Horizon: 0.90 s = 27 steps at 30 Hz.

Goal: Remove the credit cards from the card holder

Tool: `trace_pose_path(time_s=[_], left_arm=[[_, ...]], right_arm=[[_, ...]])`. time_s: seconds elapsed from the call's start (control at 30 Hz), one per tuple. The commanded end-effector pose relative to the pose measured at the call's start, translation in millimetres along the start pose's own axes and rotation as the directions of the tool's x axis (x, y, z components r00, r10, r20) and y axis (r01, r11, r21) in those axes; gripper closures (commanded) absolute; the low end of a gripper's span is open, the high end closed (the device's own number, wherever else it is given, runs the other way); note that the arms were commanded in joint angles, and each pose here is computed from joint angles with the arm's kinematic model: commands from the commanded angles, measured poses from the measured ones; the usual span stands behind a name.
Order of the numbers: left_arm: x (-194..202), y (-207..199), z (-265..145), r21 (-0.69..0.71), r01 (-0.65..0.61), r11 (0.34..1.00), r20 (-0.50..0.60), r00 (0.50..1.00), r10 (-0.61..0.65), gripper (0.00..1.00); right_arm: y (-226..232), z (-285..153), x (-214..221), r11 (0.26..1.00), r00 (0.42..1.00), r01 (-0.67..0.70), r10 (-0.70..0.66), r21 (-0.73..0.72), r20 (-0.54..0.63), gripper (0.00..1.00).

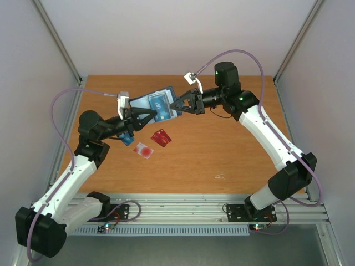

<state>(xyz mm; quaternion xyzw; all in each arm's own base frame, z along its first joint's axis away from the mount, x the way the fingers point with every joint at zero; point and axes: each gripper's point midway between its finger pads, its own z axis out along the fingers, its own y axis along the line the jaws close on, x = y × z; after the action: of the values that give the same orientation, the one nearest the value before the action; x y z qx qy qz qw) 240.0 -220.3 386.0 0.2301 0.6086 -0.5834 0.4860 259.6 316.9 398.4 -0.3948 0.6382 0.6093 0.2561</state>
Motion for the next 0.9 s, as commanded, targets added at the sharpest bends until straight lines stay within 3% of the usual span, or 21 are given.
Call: trace_pose_path(time_s=[0.0, 0.13, 0.6, 0.67, 0.73, 0.87], left_arm=[[-5.1, -6.2, -3.5, 0.009, -0.047, 0.999, 0.019, 0.999, 0.046, 1.0], [-5.7, -9.6, -4.3, 0.019, -0.057, 0.998, 0.019, 0.998, 0.056, 0.89], [-6.9, -7.4, -6.5, 0.009, -0.052, 0.999, 0.022, 0.998, 0.051, 1.0], [-7.5, -6.4, -7.2, 0.003, -0.049, 0.999, 0.026, 0.998, 0.049, 0.98], [-8.0, -6.1, -7.6, 0.0, -0.049, 0.999, 0.029, 0.998, 0.049, 0.89], [-7.8, -6.0, -6.8, 0.006, -0.051, 0.999, 0.023, 0.998, 0.051, 0.89]], right_arm=[[18.4, -5.9, -5.3, 0.998, 0.998, 0.058, -0.058, -0.01, 0.01, 0.99], [20.3, -6.4, -5.6, 0.997, 0.997, 0.071, -0.071, -0.014, 0.011, 0.99], [20.6, -9.1, -7.6, 0.997, 0.998, 0.069, -0.069, -0.021, 0.012, 0.99], [20.6, -10.9, -7.7, 0.997, 0.998, 0.068, -0.068, -0.019, 0.013, 0.99], [20.0, -12.2, -7.9, 0.998, 0.998, 0.066, -0.066, -0.016, 0.014, 0.99], [22.4, -12.1, -8.7, 0.998, 0.998, 0.063, -0.062, -0.027, 0.012, 0.99]])
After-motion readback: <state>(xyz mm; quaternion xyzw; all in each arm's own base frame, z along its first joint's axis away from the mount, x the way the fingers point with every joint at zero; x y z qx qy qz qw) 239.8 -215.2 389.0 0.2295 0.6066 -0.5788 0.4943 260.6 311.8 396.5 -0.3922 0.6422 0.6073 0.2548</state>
